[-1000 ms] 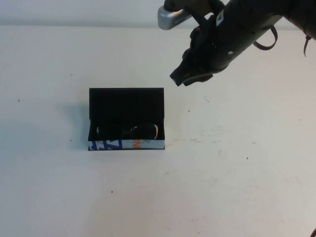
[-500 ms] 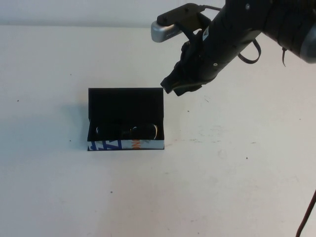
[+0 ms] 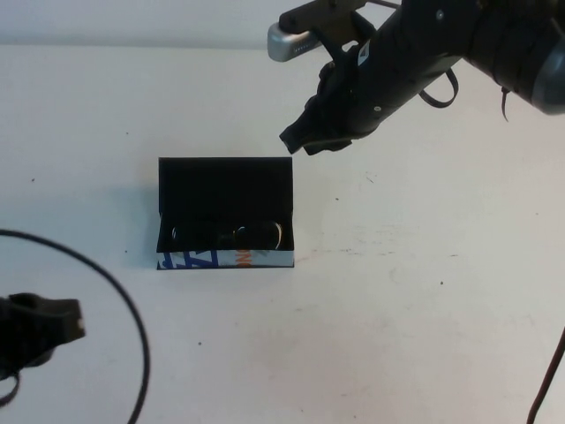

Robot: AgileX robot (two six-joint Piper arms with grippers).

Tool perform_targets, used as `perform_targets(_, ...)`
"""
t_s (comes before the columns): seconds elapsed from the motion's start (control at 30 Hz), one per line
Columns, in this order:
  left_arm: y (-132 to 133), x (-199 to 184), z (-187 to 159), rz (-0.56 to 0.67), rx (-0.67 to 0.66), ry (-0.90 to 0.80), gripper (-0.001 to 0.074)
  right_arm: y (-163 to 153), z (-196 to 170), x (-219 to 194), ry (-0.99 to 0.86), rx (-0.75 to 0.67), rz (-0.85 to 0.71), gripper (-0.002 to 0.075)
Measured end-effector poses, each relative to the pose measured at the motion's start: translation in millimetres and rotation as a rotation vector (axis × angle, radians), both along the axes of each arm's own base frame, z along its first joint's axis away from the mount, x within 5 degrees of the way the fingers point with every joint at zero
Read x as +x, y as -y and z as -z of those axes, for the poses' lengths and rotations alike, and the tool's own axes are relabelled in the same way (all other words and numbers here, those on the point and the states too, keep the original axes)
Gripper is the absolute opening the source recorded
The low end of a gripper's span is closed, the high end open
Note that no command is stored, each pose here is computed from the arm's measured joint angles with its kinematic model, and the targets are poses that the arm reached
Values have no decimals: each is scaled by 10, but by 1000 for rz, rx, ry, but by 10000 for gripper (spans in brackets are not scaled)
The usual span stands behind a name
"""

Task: Return glasses to glasses case
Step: Close the glasses case

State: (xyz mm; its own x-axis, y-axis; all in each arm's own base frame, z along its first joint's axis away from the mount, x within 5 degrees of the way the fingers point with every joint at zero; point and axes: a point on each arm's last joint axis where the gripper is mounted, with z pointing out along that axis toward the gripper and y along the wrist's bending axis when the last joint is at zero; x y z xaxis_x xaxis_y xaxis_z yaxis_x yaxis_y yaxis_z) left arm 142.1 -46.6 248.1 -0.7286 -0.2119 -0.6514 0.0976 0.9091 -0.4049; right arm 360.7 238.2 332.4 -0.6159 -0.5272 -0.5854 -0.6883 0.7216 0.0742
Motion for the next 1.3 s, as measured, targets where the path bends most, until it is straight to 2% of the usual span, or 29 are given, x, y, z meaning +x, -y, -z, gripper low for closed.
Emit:
perform_targets(0.2,296,500,109,262,-23,-155,-4,47,-22,56,1,51,28,-8)
perform_targets(0.37,450,851,325,358,-82,-160,-4,163,-51,152,-12,126,79,-8)
perform_targets(0.67,542,1168,794,372,-124,-141,-4,68,25,390,10,155,77,-8)
perform_targets(0.9,549,1303,957,357,-107,-99,-4,-71,84,605,-35,192,44,-8)
perform_targets(1.3,536,1366,1063,364,-59,-91,-4,-59,216,817,-46,278,80,-8)
